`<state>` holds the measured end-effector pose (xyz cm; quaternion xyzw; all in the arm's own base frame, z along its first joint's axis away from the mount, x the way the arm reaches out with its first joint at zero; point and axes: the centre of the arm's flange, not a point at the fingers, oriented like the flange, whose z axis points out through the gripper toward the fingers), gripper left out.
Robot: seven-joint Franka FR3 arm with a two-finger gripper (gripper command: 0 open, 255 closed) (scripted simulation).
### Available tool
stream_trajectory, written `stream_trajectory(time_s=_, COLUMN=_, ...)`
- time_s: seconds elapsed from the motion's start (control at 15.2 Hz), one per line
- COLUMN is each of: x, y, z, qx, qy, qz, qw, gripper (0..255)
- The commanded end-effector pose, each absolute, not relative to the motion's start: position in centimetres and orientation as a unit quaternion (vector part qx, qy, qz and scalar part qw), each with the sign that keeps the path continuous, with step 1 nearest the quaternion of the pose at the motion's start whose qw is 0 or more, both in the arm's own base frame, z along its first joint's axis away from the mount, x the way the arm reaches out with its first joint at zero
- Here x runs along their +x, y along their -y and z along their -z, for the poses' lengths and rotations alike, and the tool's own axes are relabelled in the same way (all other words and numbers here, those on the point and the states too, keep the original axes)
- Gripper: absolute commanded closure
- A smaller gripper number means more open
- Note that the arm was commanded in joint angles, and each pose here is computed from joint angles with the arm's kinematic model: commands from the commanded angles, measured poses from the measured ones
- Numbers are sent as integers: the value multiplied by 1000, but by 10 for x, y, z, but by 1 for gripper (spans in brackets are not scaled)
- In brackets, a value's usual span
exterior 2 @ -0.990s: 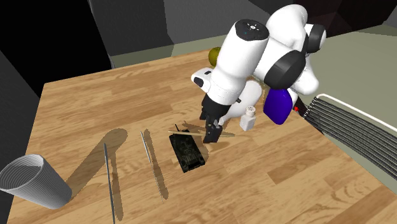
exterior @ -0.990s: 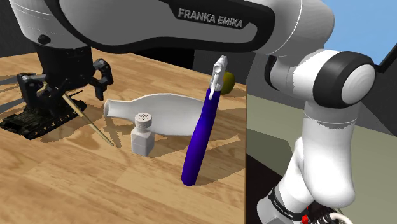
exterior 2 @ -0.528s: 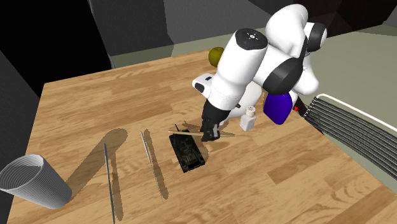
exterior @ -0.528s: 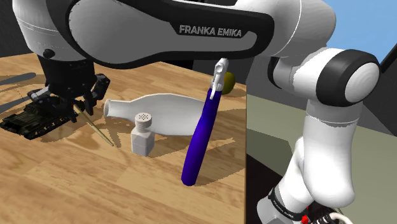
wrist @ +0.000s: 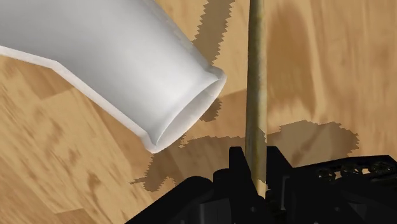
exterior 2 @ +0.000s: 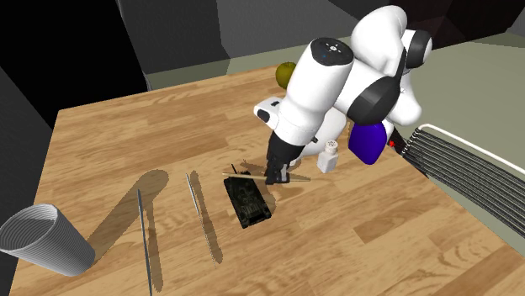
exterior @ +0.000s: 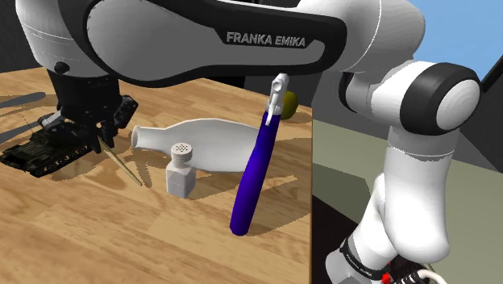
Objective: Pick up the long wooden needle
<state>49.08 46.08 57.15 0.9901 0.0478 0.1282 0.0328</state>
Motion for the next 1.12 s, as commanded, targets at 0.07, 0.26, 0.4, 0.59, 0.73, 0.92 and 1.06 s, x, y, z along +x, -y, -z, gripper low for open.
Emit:
stream_trajectory(time_s=0.07, x=492, y=-460, z=-575, qx=990, qy=-48, qz=-125, qw=37, gripper=255)
stream_trajectory(time_s=0.26, x=492, y=-460, z=-591, qx=990, qy=-48, qz=-125, qw=37, gripper=255)
stream_trajectory(time_s=0.4, x=492, y=-460, z=-602, qx=990, qy=-48, qz=-125, qw=37, gripper=255)
stream_trajectory(time_s=0.59, x=492, y=-460, z=-618, qx=990, qy=-48, qz=-125, qw=37, gripper=255)
stream_trajectory(time_s=0.73, x=492, y=-460, z=-628, qx=990, qy=-48, qz=-125, qw=37, gripper=255)
stream_trajectory(time_s=0.92, x=492, y=-460, z=-644, qx=990, qy=-48, qz=-125, qw=37, gripper=255)
stream_trajectory(time_s=1.06, x=492, y=-460, z=-645, qx=990, qy=-48, qz=-125, qw=37, gripper=255)
